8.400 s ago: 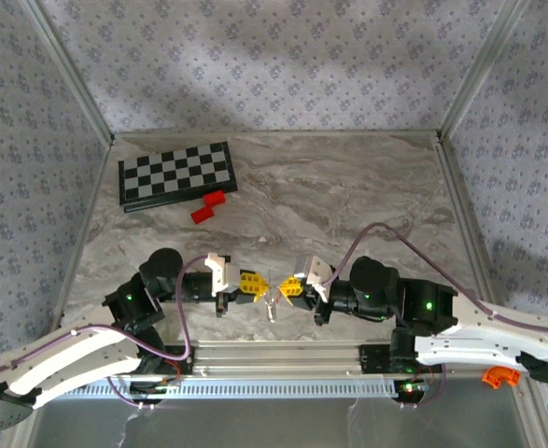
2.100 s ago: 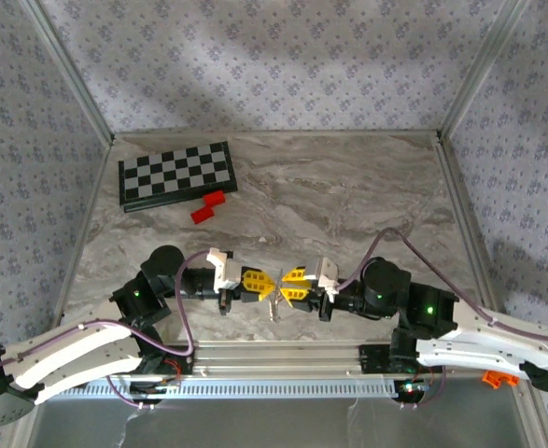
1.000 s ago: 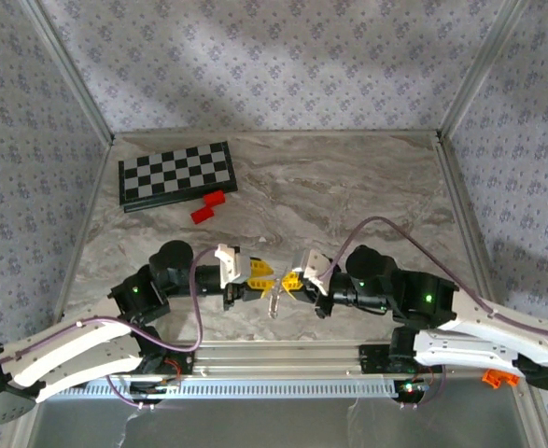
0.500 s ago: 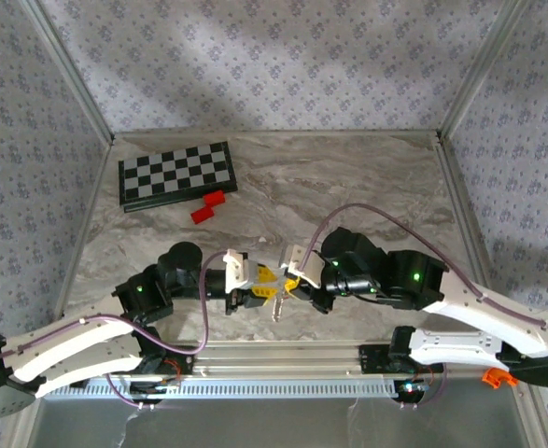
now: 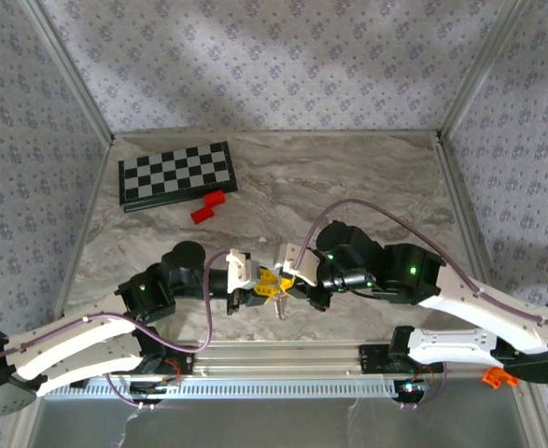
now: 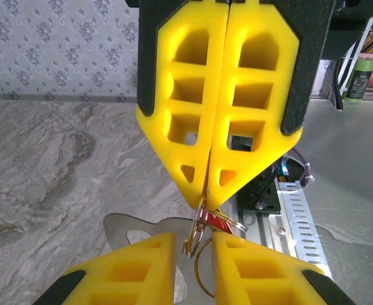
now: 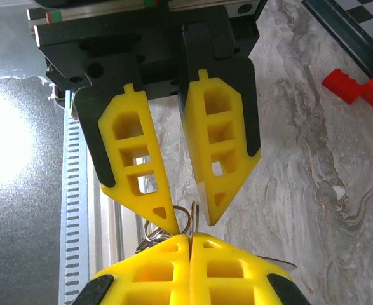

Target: Put the keys on the keyring

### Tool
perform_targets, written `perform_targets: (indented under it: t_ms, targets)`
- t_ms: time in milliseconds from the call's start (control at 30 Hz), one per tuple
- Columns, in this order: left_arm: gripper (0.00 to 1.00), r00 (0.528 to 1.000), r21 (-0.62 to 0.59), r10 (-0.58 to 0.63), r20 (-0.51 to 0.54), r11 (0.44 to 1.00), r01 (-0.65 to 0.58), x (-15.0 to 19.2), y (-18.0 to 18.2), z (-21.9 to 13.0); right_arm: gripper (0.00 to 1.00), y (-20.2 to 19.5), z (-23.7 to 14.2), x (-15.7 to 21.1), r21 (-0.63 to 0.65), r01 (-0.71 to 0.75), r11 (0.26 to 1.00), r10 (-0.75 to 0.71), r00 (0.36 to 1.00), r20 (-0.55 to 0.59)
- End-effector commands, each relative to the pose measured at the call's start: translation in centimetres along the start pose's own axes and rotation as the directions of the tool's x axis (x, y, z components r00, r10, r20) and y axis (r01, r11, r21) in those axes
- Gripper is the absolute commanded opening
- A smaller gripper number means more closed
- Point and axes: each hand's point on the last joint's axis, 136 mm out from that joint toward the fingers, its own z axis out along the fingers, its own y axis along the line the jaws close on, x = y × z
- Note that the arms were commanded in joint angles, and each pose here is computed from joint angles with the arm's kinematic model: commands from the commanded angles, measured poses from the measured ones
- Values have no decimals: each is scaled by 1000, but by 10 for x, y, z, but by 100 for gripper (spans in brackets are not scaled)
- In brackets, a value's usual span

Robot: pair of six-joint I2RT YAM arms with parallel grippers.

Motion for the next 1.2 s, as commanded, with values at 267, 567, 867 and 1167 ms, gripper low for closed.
perform_targets:
  t_ms: [267,567,867,1167]
  targets:
    - [17,997,8,51,65,999,-52,-28,-3,-4,0,7,-10,-8,-42,46,998,-46,999,4]
    - [10,997,18,49,62,999,-51,-28,-4,-2,0,8,-9,-12,-44,56,997,-55,998,23]
    - [0,991,19,55,119,998,-58,-37,-7,-7,0,2,-9,-15,-6,43,999,-43,998,45]
    - [0,968,28,55,246,998,-64,-57,-11,-15,28,-7,-14,-21,68,-24,997,10,982,188]
